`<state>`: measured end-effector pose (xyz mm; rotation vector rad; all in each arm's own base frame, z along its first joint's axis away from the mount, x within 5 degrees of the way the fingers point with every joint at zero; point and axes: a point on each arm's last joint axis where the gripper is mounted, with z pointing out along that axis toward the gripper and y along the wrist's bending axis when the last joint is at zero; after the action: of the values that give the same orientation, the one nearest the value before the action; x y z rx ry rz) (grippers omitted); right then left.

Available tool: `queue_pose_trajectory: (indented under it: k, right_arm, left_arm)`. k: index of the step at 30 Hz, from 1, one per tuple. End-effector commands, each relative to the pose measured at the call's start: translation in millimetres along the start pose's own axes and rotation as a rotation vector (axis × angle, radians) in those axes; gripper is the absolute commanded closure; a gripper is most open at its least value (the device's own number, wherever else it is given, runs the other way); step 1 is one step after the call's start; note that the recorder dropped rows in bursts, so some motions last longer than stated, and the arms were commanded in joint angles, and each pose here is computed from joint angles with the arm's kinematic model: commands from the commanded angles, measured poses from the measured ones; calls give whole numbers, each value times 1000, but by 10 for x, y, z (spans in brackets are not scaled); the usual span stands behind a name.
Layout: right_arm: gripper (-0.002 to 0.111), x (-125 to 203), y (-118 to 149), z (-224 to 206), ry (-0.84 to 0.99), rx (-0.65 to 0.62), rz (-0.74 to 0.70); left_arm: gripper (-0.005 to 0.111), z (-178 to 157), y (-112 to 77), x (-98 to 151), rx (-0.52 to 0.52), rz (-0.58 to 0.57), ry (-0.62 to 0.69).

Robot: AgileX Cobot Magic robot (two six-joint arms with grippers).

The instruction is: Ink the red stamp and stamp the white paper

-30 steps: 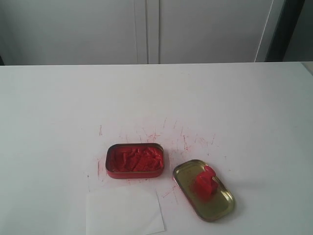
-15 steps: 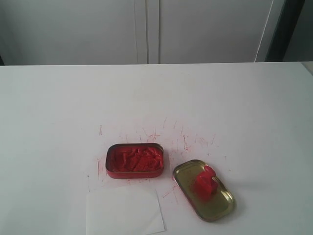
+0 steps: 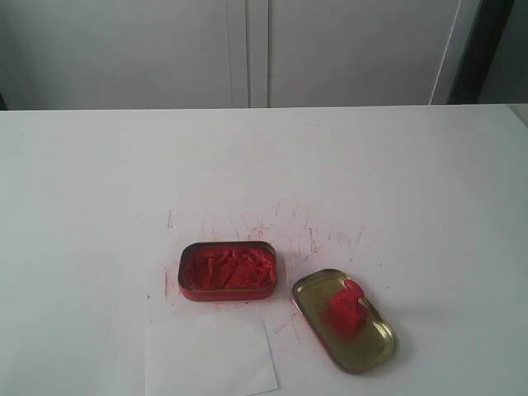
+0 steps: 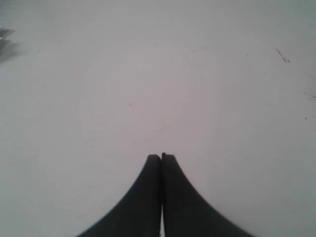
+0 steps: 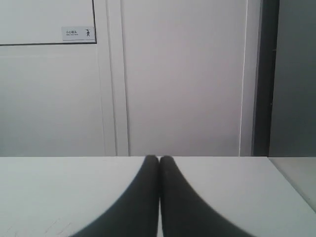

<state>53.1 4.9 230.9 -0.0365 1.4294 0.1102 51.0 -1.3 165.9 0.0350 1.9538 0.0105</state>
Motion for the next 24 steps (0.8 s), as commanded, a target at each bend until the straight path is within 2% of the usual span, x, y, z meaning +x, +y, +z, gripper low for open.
queue_pose_trajectory:
  k: [1,11,24]
  right_arm:
    - [108,-85,-1,-16,24,7,-11]
    - [108,-160,-7,-29,147,21,-16]
    - [108,-370,0,317,315,28,-14]
  left_arm:
    - [107,4,1,14,-3,-5,1]
    - [107,4,1,14,-3,-5,1]
    - [107,4,0,14,-1,-4,2]
